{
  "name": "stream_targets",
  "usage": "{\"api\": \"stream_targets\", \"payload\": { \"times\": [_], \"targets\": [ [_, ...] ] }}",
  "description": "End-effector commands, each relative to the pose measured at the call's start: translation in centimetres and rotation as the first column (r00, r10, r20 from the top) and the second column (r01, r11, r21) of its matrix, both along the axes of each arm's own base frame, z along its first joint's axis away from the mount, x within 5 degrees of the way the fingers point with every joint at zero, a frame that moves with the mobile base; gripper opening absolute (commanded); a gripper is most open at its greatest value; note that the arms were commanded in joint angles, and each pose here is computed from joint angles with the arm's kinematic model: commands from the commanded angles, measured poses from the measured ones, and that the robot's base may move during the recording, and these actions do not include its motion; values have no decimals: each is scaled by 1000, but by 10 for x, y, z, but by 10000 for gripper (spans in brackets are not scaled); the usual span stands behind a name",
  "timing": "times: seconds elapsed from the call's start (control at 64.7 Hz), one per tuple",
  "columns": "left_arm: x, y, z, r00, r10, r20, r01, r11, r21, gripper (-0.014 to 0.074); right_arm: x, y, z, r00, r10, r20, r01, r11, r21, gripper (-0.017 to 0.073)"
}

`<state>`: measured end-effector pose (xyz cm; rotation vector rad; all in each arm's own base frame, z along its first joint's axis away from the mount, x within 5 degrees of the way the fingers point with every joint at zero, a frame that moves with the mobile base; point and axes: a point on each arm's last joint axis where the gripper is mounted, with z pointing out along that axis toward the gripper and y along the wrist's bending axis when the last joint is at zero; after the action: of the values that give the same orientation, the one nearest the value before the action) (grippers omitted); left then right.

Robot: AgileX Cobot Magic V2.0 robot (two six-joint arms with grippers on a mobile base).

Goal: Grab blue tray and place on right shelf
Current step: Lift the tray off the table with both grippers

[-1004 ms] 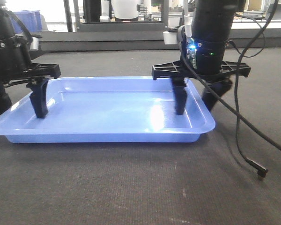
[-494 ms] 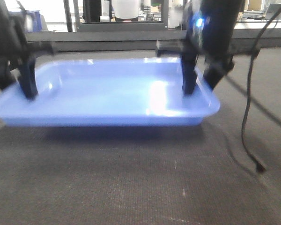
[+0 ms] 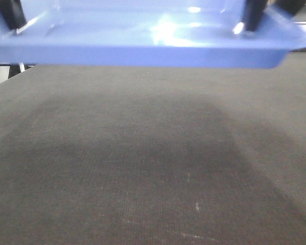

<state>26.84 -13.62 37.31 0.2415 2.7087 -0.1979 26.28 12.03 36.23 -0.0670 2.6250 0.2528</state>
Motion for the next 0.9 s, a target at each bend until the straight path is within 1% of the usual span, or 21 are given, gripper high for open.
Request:
{"api": "stream_targets", "payload": {
  "times": [0.0, 0.046, 0.093, 0.139, 0.247, 0.309, 0.525, 0.664, 0.88],
  "targets": [
    [-24, 1, 22, 999, -37, 40, 36, 999, 26, -42, -25, -13, 26, 994, 19, 112, -20, 1000, 6, 60],
    [-31, -1, 19, 999, -48, 26, 47, 998, 29, -42, -32, -17, 27, 993, 19, 114, -20, 1000, 7, 60],
    [-36, -2, 17, 999, -44, 18, 44, 999, 27, -43, -38, -20, 27, 993, 18, 115, -19, 1000, 7, 60],
    [-40, -2, 11, 999, -37, -1, 37, 999, 36, -43, -44, -22, 27, 993, 18, 114, -19, 1000, 7, 60],
    [-49, -2, 1, 999, -41, -26, 43, 998, 47, -42, -50, -26, 26, 994, 18, 109, -19, 1000, 5, 60],
    [-51, -2, -2, 999, -31, -39, 33, 998, 48, -42, -52, -26, 26, 994, 19, 110, -19, 1000, 5, 60],
    [-51, -2, 1, 999, -30, -28, 31, 999, 40, -45, -52, -26, 26, 993, 19, 115, -20, 1000, 7, 59],
    [-53, -1, 0, 998, -27, -50, 30, 998, 54, -49, -52, -26, 26, 993, 19, 114, -20, 1000, 7, 55],
    [-53, -1, 0, 998, -27, -50, 30, 998, 54, -49, -52, -26, 26, 993, 19, 113, -20, 1000, 6, 55]
  ]
}}
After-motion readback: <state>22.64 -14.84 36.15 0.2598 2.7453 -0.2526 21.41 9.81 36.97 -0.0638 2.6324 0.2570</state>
